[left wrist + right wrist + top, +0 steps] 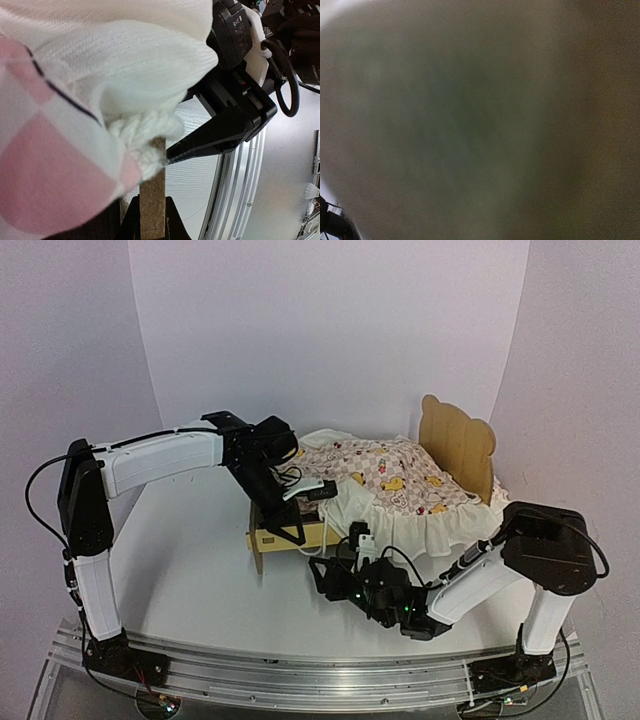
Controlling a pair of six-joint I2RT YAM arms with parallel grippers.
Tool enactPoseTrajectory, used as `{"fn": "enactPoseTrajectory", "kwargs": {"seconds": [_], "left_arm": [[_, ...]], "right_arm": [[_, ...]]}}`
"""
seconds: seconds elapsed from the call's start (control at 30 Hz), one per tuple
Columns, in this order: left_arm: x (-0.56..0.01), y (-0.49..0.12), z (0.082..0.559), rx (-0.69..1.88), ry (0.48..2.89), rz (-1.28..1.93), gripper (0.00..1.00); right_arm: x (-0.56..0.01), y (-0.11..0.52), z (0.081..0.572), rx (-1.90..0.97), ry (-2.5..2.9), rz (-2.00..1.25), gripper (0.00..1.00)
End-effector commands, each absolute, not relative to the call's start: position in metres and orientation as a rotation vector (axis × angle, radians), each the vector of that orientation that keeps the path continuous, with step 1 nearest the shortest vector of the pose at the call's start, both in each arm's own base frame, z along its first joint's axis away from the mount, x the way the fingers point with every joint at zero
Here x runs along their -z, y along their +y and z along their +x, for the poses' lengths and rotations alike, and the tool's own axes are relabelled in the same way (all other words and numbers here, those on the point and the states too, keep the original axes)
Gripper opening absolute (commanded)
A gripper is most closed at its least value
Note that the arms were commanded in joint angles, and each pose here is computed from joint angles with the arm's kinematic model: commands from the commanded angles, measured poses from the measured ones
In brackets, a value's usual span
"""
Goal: Set up the pet bed
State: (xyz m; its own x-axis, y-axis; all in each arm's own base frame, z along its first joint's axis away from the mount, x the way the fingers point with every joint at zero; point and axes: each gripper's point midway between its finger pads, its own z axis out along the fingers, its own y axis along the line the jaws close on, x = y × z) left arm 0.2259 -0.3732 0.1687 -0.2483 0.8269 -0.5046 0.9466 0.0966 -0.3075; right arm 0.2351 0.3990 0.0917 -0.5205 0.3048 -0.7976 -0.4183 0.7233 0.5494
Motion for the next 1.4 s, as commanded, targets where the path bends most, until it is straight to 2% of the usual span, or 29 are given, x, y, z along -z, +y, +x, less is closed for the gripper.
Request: {"fn": "enactPoseTrajectory", "kwargs": {"seconds": [0.0, 0.17, 0.57, 0.6, 0.7, 0.73, 1.0, 1.2, 1.37], "left_arm": [[-0.24, -0.397, 0.201, 1.212, 2.048, 1.676, 0.0], [-0.249, -0.401, 0.198, 1.227, 2.022, 1.674, 0.0], [-0.261, -0.408, 0.195, 1.277, 1.989, 1.662, 0.0], [-0.261, -0.408, 0.194, 1.281, 1.988, 1.662, 0.0], [-0.263, -0.409, 0.195, 1.285, 1.987, 1.651, 0.0], [-0.263, -0.41, 0.197, 1.282, 1.986, 1.645, 0.0], [-0.248, -0.4, 0.265, 1.05, 1.955, 1.566, 0.0], [-0.232, -0.395, 0.281, 0.908, 1.896, 1.636, 0.0], [-0.228, -0.377, 0.312, 0.874, 1.922, 1.564, 0.0]], "right_arm": [[-0.137, 0.4, 0.243, -1.022, 1.756, 0.005, 0.55], [-0.137, 0.391, 0.255, -1.031, 1.725, 0.112, 0.44], [-0.132, 0.398, 0.277, -1.042, 1.7, 0.202, 0.31], [-0.131, 0.397, 0.279, -1.043, 1.699, 0.216, 0.27], [-0.124, 0.397, 0.282, -1.027, 1.707, 0.221, 0.05], [-0.12, 0.396, 0.282, -1.019, 1.718, 0.225, 0.0], [-0.062, 0.393, 0.244, -0.899, 2.075, 0.05, 0.0], [-0.058, 0.391, 0.21, -0.835, 2.274, -0.139, 0.0], [-0.071, 0.37, 0.187, -0.684, 2.425, -0.34, 0.0]]}}
